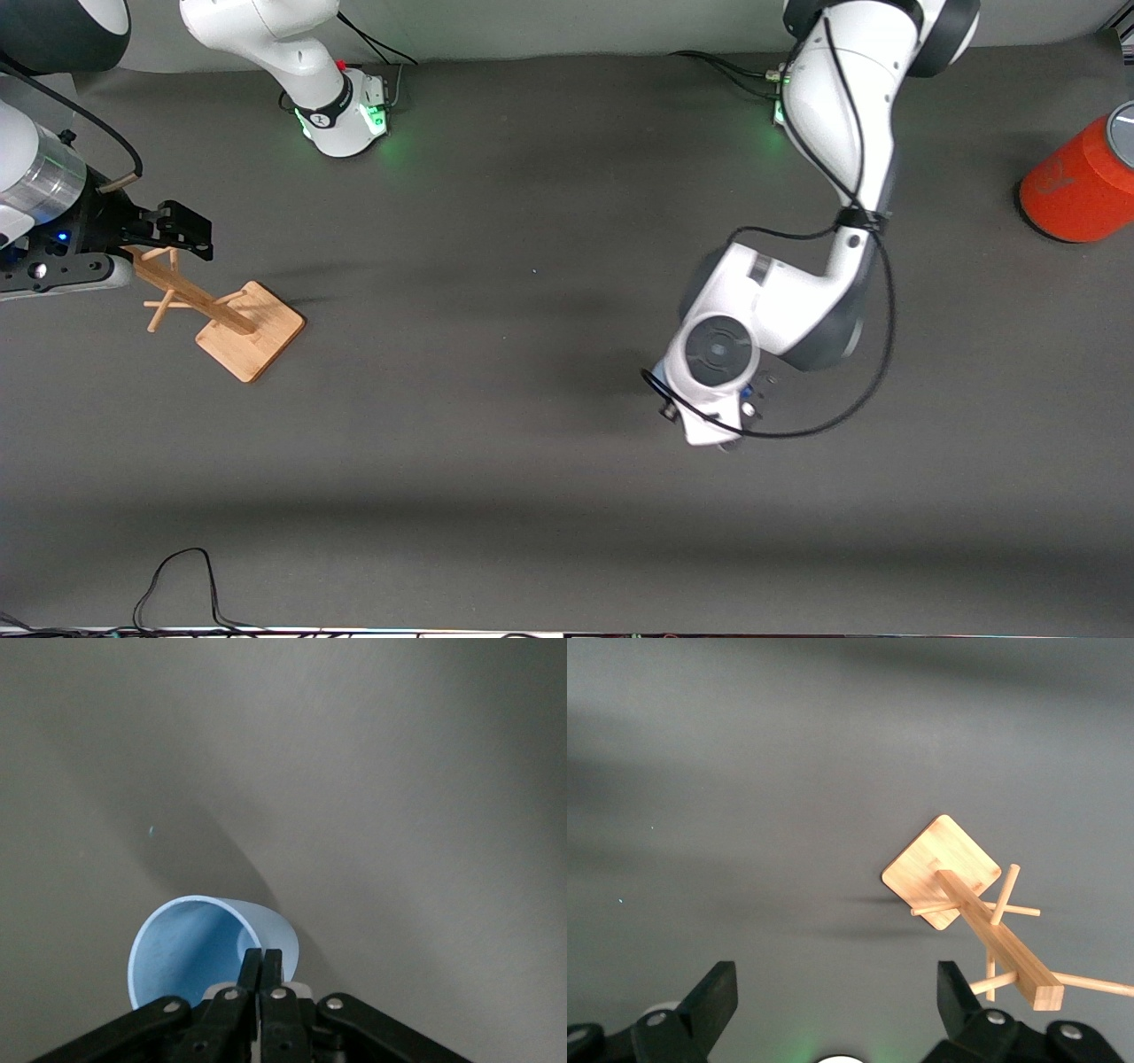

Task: Rotate and upright cup with both arms
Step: 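Carry the cup and set it upright on the table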

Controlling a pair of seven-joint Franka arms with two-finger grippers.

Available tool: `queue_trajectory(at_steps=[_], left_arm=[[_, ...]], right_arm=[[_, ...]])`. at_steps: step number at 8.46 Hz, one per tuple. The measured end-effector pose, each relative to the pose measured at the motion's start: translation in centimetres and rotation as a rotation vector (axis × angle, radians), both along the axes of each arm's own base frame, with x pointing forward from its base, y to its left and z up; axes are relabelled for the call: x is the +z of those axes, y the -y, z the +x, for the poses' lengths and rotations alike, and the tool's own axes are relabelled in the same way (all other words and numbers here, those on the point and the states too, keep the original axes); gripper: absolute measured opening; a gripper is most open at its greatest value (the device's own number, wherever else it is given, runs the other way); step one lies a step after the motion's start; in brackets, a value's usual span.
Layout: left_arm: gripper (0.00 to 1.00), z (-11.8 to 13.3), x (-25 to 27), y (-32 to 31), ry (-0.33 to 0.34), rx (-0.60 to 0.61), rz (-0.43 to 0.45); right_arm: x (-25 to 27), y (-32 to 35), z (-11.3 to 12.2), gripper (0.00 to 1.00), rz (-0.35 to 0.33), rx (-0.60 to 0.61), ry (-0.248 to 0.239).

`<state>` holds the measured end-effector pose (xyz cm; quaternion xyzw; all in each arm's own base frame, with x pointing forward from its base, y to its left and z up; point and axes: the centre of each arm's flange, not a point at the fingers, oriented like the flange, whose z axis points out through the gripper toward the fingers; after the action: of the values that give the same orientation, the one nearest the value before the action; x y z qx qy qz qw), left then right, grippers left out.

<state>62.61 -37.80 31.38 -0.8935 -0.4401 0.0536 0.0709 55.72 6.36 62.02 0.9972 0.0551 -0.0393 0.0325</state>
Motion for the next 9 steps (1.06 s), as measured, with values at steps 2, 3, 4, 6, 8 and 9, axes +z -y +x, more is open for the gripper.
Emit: queue_trajectory(at_steps=[2, 3, 4, 6, 8, 9], left_arm=[[0.03, -3.6, -0.2, 1.2, -0.032, 0.006, 0.052], [0.03, -4.9, -0.3, 1.9, -0.035, 0.022, 0.072], [0.03, -5.9, -0.5, 2.6, -0.036, 0.033, 0.083], [0.03, -7.5, -1.1, 4.6, -0.022, 0.083, 0.098], [0.03, -9.0, -2.3, 6.4, -0.008, 0.118, 0.108], [0.03, -9.4, -3.5, 7.0, -0.005, 0.122, 0.111]], right_arm=[[0.2, 0.1, 0.0, 1.00, 0.000, -0.002, 0.003], [0.2, 0.2, 0.0, 1.00, 0.000, -0.004, 0.004], [0.2, 0.4, 0.1, 1.00, 0.000, -0.007, 0.005], [0.2, 0.9, 0.1, 1.00, 0.000, -0.015, 0.005], [0.2, 1.0, 0.1, 1.00, 0.000, -0.019, 0.005], [0.2, 1.0, 0.1, 1.00, 0.000, -0.019, 0.005]])
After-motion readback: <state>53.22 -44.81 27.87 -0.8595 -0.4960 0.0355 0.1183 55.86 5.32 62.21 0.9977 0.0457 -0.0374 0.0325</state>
